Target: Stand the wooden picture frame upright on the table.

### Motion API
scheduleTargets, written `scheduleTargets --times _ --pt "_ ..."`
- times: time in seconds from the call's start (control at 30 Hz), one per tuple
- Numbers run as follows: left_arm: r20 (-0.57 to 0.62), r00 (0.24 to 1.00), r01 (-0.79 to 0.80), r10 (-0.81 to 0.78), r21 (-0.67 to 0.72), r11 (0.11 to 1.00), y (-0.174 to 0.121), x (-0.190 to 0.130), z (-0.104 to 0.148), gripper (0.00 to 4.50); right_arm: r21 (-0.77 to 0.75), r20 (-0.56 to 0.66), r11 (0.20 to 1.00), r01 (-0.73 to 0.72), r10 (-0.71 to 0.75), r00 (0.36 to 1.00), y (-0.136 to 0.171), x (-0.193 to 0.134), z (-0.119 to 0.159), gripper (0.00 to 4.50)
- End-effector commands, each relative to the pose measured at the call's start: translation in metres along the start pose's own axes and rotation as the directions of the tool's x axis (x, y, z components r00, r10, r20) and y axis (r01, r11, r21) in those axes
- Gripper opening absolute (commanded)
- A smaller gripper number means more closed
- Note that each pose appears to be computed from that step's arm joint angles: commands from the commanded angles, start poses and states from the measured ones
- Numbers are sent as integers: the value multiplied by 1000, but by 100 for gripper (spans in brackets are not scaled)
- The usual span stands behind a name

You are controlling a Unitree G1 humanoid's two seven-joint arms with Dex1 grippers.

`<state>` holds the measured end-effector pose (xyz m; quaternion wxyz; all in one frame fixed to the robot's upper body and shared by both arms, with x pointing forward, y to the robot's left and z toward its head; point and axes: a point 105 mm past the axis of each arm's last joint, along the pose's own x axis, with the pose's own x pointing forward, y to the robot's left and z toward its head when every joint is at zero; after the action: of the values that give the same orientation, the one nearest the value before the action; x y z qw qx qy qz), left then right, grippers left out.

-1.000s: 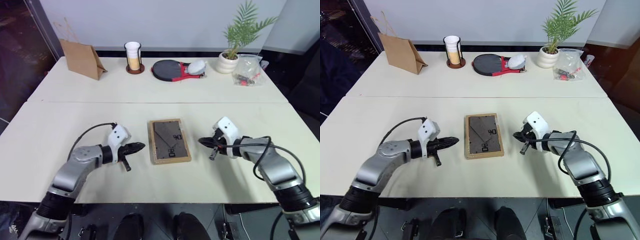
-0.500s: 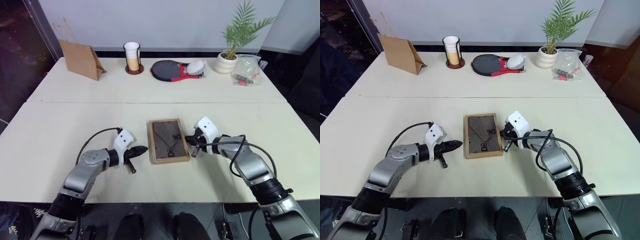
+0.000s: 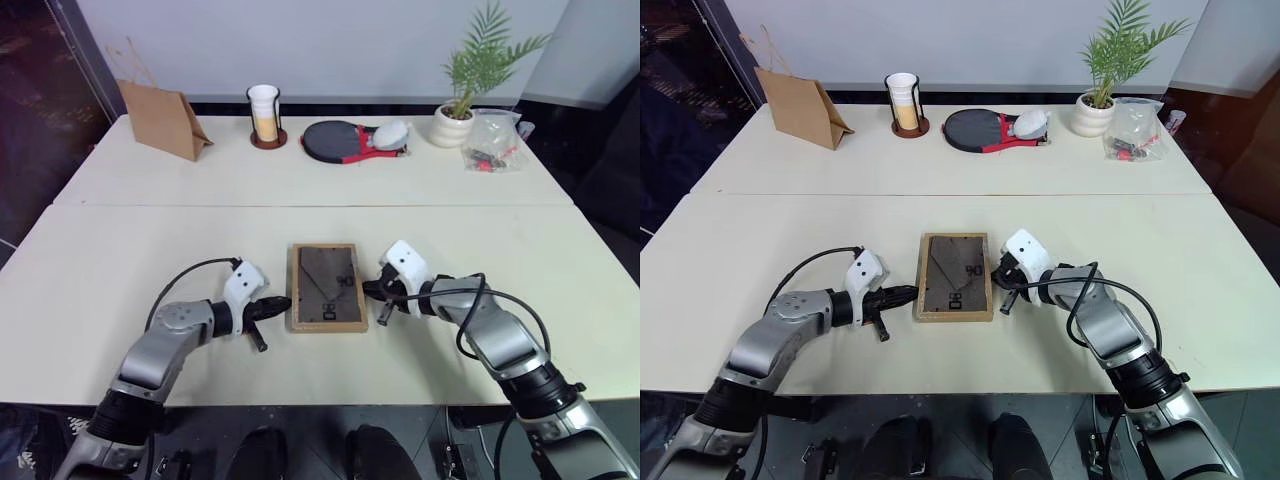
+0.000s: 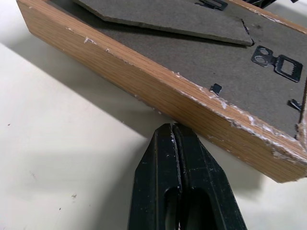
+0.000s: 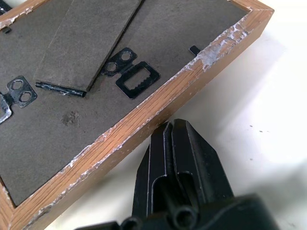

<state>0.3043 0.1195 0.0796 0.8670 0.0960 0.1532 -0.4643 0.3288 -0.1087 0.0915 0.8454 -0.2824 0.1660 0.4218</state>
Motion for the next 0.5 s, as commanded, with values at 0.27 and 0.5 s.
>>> scheduleTargets --times 0.27,0.5 --pt "-19 999 40 -40 -9 999 3 -18 4 0 -83 -29 996 -19 16 999 -2 -5 -3 1" --pt "77 987 158 -142 -289 944 11 -38 33 132 -258 -61 966 17 -34 998 -24 -34 -5 0"
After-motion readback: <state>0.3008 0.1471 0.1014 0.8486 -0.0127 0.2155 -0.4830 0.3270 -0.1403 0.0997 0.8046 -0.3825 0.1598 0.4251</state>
